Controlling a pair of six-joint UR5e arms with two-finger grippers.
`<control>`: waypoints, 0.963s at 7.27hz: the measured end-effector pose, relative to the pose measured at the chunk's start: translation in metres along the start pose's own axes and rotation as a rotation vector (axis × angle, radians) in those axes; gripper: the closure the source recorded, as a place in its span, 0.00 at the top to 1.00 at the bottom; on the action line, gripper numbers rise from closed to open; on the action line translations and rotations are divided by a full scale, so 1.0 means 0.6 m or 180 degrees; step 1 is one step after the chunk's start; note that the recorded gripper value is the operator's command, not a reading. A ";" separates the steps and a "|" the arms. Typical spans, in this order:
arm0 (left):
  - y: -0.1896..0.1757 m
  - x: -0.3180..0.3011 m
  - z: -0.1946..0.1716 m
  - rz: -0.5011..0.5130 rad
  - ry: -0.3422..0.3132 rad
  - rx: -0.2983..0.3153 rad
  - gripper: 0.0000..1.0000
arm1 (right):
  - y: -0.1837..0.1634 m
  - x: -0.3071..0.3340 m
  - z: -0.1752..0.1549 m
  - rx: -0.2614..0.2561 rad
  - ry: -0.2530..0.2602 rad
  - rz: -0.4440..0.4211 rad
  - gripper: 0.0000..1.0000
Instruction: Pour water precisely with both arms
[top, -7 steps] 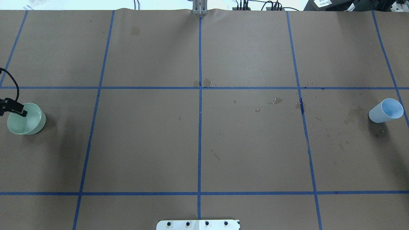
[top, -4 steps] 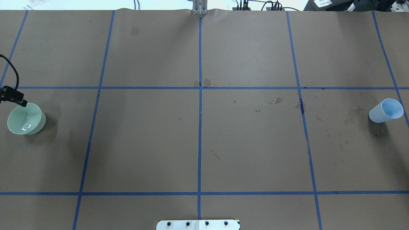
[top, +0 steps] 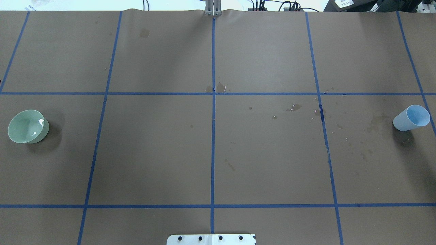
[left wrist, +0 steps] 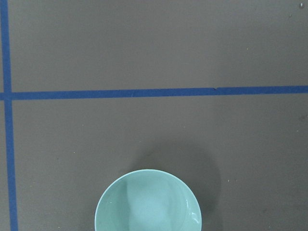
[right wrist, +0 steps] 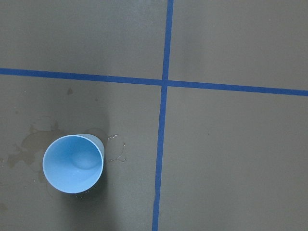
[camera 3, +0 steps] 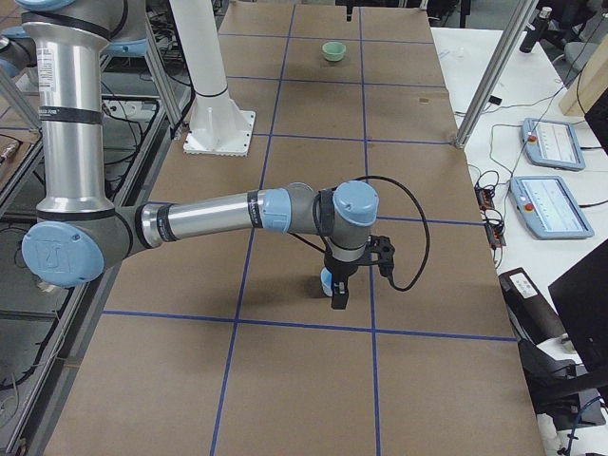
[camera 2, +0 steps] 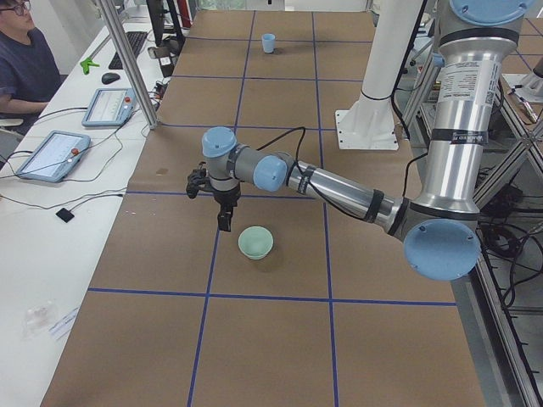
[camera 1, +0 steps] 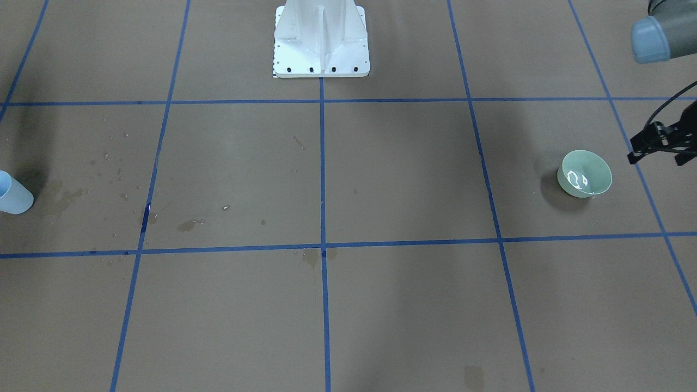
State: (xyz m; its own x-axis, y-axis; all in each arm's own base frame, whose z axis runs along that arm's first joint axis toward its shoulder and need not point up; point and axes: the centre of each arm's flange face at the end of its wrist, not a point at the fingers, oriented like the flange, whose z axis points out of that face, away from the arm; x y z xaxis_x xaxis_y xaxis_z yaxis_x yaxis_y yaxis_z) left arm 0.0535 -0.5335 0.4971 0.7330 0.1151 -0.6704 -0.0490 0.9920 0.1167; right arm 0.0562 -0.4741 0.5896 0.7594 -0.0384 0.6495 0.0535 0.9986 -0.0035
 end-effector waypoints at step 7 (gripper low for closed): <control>0.070 -0.323 -0.011 -0.0164 -0.0118 -0.0016 1.00 | -0.014 -0.003 0.007 0.0099 -0.0174 -0.0015 1.00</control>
State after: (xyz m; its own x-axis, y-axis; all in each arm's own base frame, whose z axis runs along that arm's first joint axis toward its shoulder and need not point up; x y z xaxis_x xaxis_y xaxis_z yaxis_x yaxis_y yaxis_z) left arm -0.0951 -0.5140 0.6272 0.7594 0.0620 -0.6477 -0.0139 0.9968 0.0791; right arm 0.0518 -0.4823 0.5916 0.7225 -0.0418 0.6901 0.0360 0.9991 0.0228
